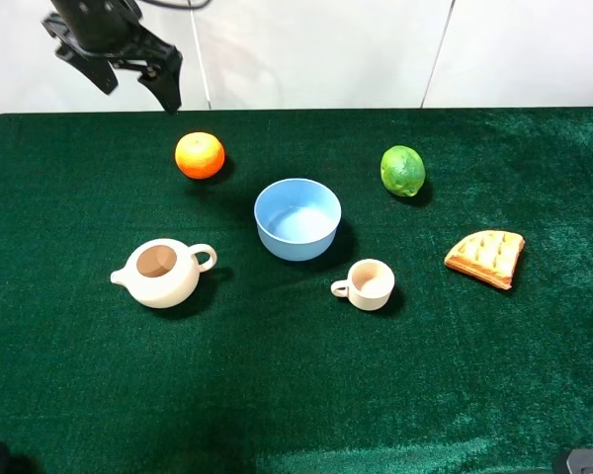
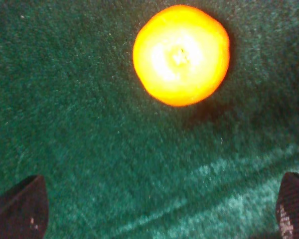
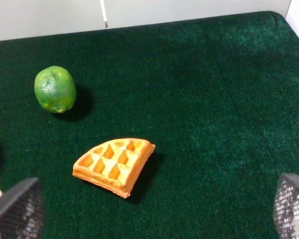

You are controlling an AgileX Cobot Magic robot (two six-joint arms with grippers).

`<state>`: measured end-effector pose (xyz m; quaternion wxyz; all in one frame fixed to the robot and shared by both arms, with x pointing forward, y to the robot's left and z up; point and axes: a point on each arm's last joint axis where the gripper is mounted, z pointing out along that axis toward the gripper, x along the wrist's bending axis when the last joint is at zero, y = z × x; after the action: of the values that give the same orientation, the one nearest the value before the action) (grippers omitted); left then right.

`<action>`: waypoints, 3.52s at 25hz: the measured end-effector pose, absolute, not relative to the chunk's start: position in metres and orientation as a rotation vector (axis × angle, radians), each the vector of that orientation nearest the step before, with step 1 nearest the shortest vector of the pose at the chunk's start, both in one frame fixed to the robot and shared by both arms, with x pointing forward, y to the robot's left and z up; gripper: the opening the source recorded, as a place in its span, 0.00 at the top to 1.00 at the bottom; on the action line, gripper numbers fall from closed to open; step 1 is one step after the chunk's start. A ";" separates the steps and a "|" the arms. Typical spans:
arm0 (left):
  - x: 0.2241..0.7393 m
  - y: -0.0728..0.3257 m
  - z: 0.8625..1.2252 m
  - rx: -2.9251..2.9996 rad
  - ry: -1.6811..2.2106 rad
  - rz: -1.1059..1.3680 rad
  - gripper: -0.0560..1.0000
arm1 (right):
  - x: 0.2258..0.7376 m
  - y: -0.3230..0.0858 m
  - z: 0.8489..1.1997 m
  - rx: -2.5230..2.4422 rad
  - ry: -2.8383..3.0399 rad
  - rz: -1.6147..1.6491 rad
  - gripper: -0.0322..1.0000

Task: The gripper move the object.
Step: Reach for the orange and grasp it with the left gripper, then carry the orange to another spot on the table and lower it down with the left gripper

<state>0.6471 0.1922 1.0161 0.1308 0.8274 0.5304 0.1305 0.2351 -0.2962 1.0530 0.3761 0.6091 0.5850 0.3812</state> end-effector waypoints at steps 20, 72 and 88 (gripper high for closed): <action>0.680 0.169 0.928 2.442 1.511 0.343 0.07 | 0.235 -0.296 1.053 1.558 1.497 0.975 0.30; 0.696 0.157 0.871 2.419 1.476 0.340 0.24 | 0.235 -0.296 1.053 1.558 1.497 0.975 0.30; 0.699 0.157 0.912 2.457 1.482 0.325 0.24 | 0.235 -0.296 1.053 1.558 1.497 0.975 0.30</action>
<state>0.6990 0.1571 0.9119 0.1264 0.8440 0.5091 0.1118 0.2351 -0.2962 1.0530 0.3761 0.6091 0.5850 0.3812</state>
